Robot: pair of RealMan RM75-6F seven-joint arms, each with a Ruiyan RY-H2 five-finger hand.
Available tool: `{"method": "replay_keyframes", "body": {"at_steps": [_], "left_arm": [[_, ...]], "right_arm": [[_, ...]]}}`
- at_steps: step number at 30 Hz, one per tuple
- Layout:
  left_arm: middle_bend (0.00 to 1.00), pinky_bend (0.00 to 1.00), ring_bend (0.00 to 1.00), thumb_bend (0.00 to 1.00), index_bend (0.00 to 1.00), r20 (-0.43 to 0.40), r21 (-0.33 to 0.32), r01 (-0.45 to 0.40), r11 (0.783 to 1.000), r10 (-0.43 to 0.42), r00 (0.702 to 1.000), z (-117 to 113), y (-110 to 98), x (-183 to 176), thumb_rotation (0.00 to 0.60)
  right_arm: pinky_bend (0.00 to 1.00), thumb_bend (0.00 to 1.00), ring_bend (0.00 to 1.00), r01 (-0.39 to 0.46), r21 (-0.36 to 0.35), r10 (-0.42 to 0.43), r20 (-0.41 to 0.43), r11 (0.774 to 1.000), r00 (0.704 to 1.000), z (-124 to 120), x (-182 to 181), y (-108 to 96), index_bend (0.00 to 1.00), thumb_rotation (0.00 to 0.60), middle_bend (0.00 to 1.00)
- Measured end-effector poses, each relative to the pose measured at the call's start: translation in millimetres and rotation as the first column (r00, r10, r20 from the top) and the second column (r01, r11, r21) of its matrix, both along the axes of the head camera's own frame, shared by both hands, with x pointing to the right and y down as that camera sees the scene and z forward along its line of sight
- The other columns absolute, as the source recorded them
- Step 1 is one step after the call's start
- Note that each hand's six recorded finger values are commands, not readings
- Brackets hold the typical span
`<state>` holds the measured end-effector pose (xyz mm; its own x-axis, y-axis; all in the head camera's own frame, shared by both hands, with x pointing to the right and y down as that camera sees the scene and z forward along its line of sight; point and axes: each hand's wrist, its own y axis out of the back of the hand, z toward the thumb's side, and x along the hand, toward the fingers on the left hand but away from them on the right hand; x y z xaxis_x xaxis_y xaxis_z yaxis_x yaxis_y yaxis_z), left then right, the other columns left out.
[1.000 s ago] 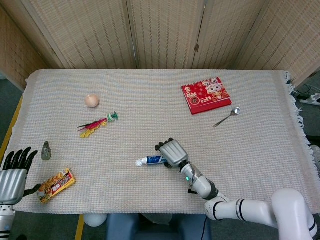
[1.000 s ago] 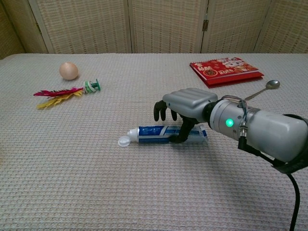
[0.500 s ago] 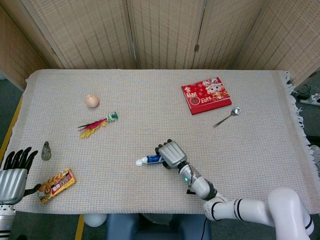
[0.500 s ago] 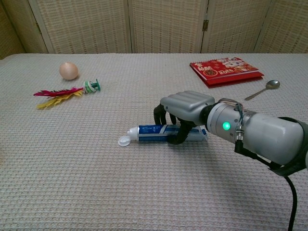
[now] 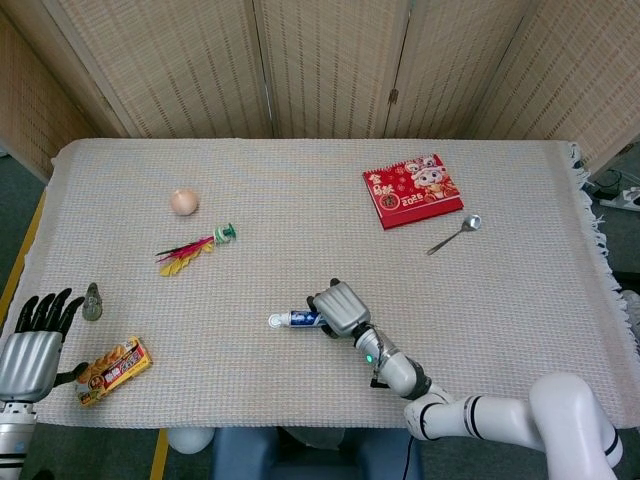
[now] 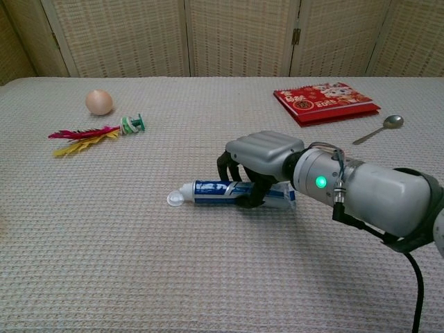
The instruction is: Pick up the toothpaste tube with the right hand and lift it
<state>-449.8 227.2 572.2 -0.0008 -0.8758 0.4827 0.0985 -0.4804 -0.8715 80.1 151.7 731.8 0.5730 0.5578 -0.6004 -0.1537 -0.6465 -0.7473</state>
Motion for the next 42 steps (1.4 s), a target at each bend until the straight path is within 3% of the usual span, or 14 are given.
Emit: {"method": "replay_keyframes", "body": {"at_steps": [10,16,26,42], "left_arm": [[0.14,0.0,0.16,0.15,0.16,-0.14,0.043,-0.093,0.995,0.099,0.985,9,-34,35,0.6],[0.14,0.04,0.17,0.16,0.08,-0.223,0.088,-0.172,0.981,0.188,0.957,17,-56,69,0.6],[0.12,0.05,0.14,0.16,0.0,-0.296,0.143,-0.24,0.96,0.273,0.916,22,-67,109,0.6],[0.12,0.04,0.14,0.16,0.0,-0.357,0.183,-0.246,0.952,0.297,0.885,17,-71,134,0.6]], "right_arm": [[0.52,0.74,0.68,-0.007,-0.048,0.013,0.123,0.999,0.992,-37,-10,-11,0.76,0.6,0.66],[0.52,0.75,0.69,-0.042,-0.133,0.072,0.233,0.99,0.97,-61,-19,-15,0.76,0.6,0.66],[0.52,0.79,0.69,-0.099,-0.291,0.219,0.415,0.951,0.883,-77,-30,-13,0.76,0.6,0.66],[0.52,0.81,0.68,-0.105,-0.36,0.317,0.6,0.927,0.735,-56,-38,-3,0.77,0.6,0.66]]}}
